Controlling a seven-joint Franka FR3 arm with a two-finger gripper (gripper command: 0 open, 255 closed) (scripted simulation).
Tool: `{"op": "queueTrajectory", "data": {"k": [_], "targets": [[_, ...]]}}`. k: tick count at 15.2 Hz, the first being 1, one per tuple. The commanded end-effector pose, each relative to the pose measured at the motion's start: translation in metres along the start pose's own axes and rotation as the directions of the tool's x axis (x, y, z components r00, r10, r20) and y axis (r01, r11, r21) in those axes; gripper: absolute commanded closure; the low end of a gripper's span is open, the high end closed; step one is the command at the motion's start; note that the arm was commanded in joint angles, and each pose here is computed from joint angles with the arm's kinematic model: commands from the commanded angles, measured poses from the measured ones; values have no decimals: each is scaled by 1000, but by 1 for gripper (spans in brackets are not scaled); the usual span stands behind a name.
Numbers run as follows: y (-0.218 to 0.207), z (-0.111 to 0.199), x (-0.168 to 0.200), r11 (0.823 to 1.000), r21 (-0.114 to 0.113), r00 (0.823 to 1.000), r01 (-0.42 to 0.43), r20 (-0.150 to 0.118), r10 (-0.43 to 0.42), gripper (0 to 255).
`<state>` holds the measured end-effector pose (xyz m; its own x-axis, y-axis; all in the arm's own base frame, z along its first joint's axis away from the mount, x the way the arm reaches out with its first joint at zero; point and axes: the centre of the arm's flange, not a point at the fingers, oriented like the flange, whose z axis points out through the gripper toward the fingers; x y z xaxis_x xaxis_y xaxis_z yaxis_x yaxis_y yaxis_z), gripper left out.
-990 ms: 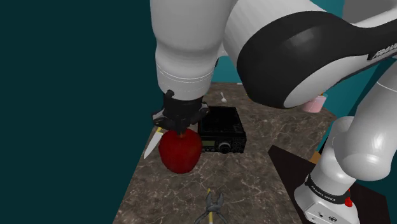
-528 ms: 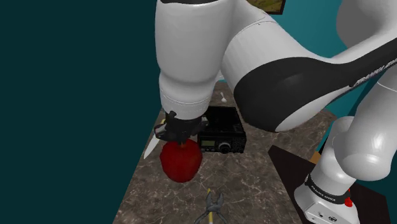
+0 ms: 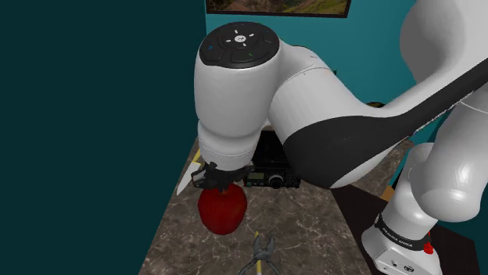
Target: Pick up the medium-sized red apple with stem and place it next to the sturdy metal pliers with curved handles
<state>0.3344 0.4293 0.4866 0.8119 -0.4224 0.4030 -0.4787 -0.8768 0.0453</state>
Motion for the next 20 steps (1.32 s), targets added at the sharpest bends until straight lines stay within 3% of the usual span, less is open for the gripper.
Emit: {"op": "queueTrajectory", "data": {"k": [1,15,20], "targets": [[0,10,-4,1000,1,1000,0,0,0,255],[-3,78,-34,1000,1,1000,0,0,0,255],[-4,81,-35,1000,1,1000,0,0,0,255]]}}
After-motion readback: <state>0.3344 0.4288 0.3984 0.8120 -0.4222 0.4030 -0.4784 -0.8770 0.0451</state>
